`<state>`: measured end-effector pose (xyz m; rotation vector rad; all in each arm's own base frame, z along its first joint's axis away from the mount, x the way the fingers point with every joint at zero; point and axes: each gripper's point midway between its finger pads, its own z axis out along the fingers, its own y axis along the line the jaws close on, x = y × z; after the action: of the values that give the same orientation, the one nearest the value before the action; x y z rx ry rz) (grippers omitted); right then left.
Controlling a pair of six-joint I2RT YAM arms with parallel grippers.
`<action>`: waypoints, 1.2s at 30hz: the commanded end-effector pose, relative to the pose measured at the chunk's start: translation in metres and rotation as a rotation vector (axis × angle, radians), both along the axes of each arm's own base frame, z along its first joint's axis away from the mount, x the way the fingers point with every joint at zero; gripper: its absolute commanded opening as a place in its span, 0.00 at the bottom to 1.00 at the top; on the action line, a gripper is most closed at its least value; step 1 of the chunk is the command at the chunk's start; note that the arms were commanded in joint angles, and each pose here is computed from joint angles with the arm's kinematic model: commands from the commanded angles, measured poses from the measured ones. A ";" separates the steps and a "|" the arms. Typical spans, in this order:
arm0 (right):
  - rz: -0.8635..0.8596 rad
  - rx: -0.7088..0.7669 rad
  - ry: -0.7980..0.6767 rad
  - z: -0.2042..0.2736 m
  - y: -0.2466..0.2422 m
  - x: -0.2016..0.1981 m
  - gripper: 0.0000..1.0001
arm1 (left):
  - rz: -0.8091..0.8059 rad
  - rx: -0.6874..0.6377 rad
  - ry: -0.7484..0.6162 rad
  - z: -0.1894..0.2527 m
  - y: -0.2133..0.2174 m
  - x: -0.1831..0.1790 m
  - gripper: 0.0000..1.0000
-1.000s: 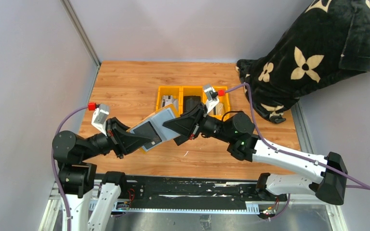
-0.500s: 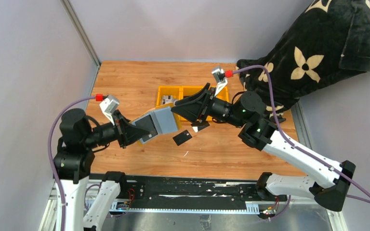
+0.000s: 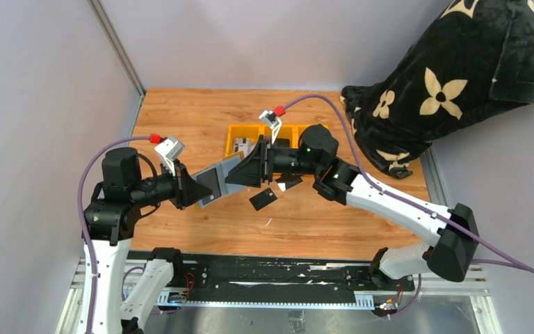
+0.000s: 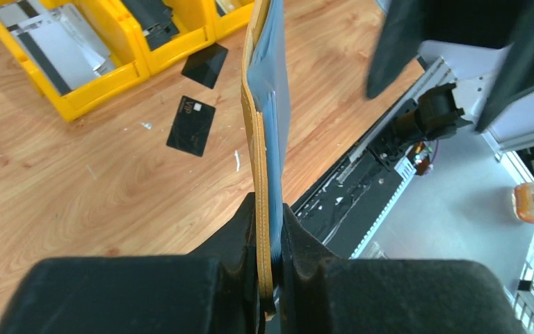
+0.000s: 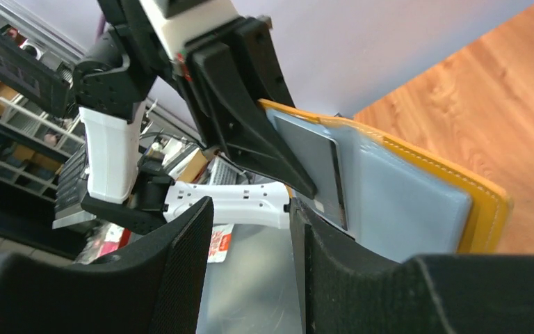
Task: Take the credit cards out of the card holder
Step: Remove the credit card from the card holder.
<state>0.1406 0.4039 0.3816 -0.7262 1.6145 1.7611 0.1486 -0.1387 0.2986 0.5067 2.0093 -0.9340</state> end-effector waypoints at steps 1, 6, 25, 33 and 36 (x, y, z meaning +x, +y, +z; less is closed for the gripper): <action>0.116 0.027 0.030 0.001 0.005 -0.014 0.48 | -0.091 -0.048 -0.051 0.020 -0.010 -0.015 0.00; 0.159 0.021 0.083 -0.015 0.015 -0.014 0.48 | -0.153 -0.097 -0.042 0.027 -0.017 -0.027 0.00; 0.119 -0.052 0.073 -0.042 0.028 -0.011 0.37 | -0.270 -0.182 -0.034 0.042 -0.028 -0.051 0.01; 0.160 0.026 0.123 -0.036 0.034 -0.016 0.11 | -0.343 -0.229 -0.023 0.048 -0.033 -0.064 0.16; 0.188 0.071 0.139 -0.030 0.028 -0.020 0.01 | -0.375 -0.249 -0.017 0.049 -0.035 -0.069 0.22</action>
<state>0.1227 0.4298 0.3476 -0.8012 1.6591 1.9640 0.1110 -0.1625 0.3275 0.6578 1.8784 -1.1987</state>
